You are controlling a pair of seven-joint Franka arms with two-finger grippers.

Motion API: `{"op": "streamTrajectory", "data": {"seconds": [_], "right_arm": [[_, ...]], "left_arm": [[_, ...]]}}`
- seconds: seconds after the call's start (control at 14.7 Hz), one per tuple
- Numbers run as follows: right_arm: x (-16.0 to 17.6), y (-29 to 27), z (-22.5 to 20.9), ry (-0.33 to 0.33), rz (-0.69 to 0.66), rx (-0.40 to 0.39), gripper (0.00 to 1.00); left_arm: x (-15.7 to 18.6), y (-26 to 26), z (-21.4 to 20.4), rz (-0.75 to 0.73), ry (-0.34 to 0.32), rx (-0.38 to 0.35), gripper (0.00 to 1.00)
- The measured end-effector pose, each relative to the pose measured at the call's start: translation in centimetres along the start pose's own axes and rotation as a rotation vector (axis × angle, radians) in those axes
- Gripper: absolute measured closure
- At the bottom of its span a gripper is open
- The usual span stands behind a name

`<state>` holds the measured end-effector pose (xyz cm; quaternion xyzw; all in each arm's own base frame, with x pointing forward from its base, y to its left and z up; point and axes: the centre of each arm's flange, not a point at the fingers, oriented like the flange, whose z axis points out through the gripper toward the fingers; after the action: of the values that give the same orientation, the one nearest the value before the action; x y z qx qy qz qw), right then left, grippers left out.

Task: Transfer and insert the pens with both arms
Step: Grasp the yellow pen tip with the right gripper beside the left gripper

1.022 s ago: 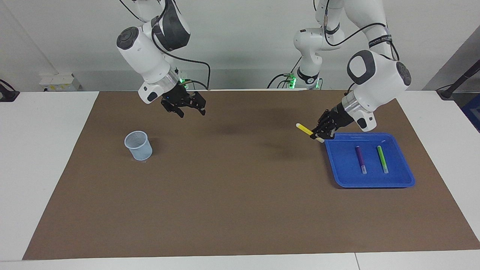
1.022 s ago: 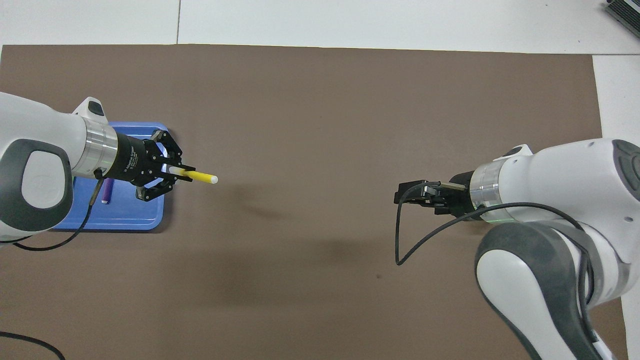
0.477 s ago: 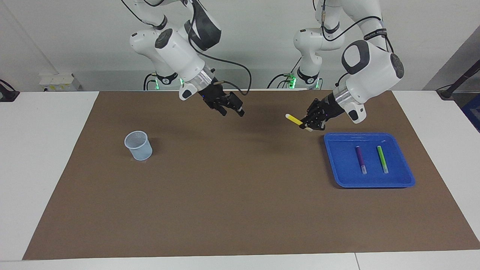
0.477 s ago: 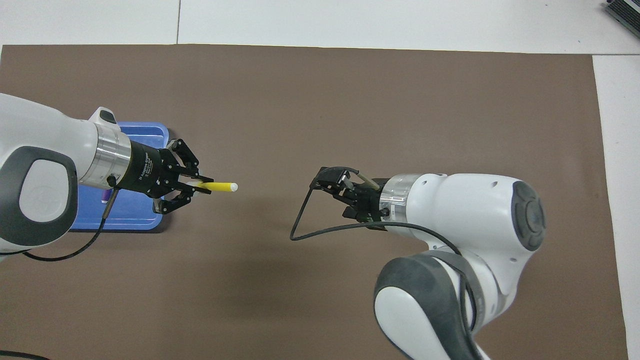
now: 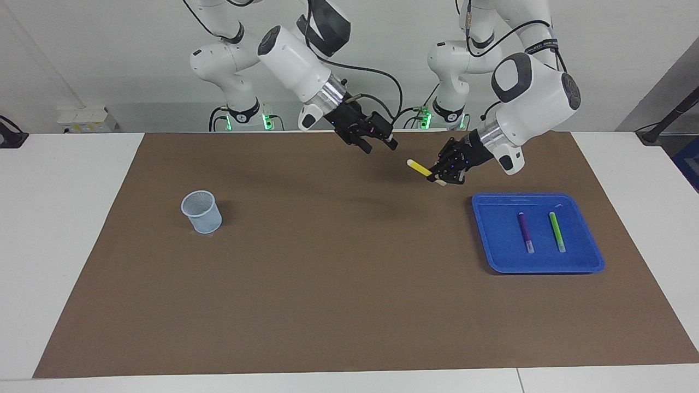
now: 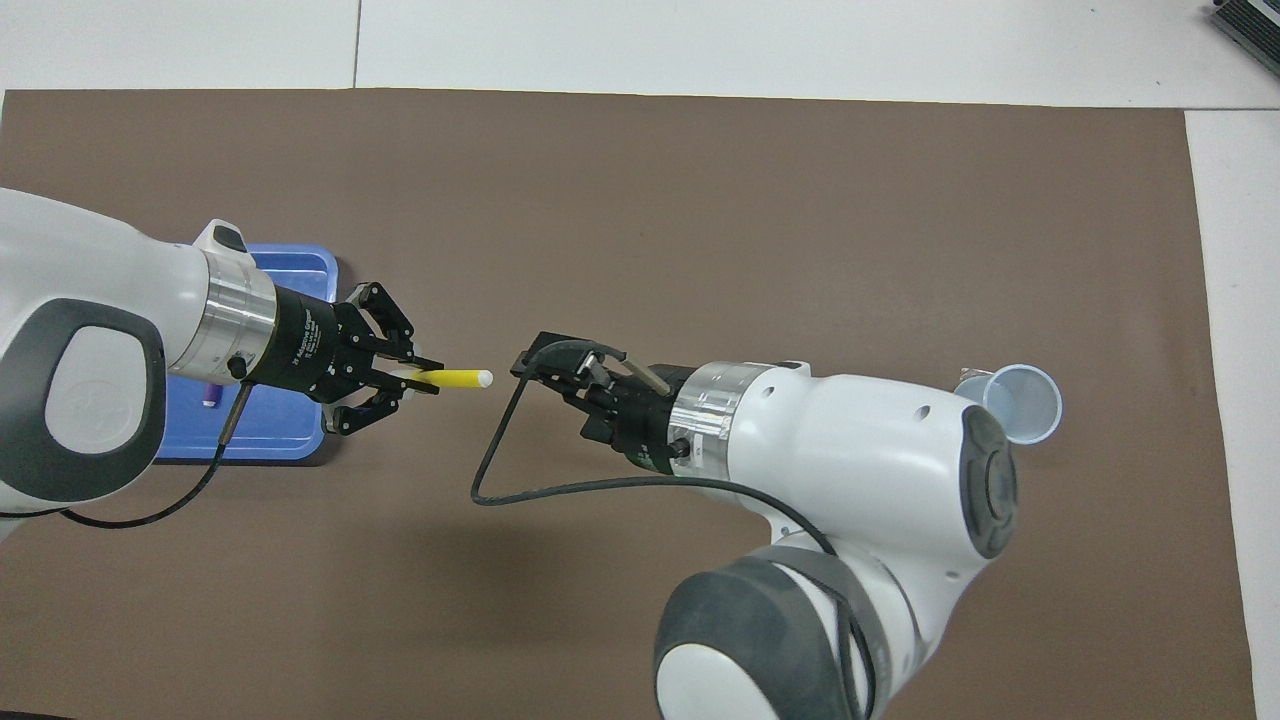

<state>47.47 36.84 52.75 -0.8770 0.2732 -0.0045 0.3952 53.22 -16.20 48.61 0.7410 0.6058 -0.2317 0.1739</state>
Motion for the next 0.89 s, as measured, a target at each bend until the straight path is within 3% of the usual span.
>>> {"op": "streamTrajectory", "data": {"seconds": [0.27, 0.48, 0.61, 0.89], "right_arm": [[-1.4, -1.6, 2.7, 0.028, -0.030, 0.042, 0.00], [-0.6, -1.5, 4.9, 0.036, -0.037, 0.034, 0.09], [-0.1, -1.5, 5.6, 0.041, -0.048, 0.032, 0.20], [0.4, -2.3, 6.7, 0.042, -0.059, 0.037, 0.20]], "left_arm": [[0.0, 0.0, 0.0, -0.008, -0.002, -0.001, 0.83], [-0.1, 0.0, -0.1, -0.013, -0.002, -0.002, 0.83], [-0.1, 0.0, -0.1, -0.015, -0.002, -0.002, 0.83], [-0.2, -0.1, -0.3, -0.013, -0.002, -0.006, 0.83]]}}
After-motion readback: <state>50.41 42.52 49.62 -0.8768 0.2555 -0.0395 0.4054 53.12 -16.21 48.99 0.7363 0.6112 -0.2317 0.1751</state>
